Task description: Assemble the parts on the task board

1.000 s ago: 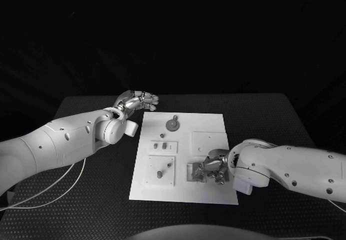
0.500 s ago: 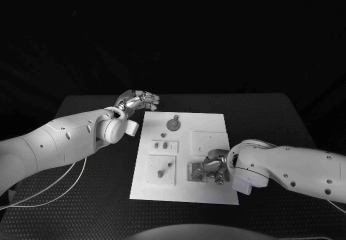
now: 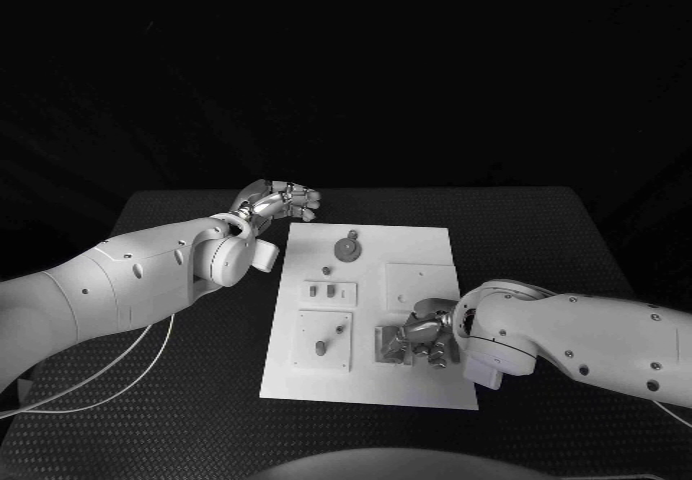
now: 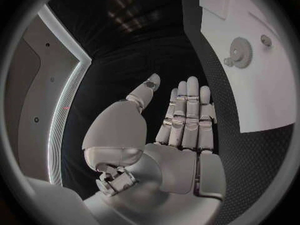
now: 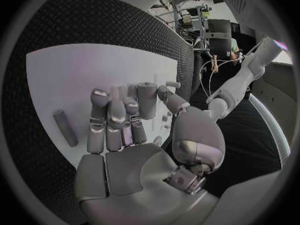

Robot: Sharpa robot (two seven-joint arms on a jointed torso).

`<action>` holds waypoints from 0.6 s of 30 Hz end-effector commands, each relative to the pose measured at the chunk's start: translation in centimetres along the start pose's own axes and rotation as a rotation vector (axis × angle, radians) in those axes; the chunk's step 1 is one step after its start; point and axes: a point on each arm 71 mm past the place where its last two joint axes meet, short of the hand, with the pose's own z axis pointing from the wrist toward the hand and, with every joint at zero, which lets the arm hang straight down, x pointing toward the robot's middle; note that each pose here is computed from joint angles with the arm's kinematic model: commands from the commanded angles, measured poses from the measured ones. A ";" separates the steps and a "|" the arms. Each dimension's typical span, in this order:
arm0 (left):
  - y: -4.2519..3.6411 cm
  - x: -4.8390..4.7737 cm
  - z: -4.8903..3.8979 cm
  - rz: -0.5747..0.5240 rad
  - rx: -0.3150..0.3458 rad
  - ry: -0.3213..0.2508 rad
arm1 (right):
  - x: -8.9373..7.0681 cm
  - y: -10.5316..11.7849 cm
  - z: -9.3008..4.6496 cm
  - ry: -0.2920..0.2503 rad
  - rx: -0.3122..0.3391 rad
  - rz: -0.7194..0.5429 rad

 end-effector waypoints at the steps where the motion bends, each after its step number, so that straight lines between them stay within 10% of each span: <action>1: -0.11 0.25 0.03 -0.011 0.005 0.017 | 0.0 -0.3 0.2 -0.004 0.004 -0.025; 18: -0.12 0.22 0.02 -0.011 0.007 0.016 | 0.2 -0.3 0.3 0.004 0.003 -0.039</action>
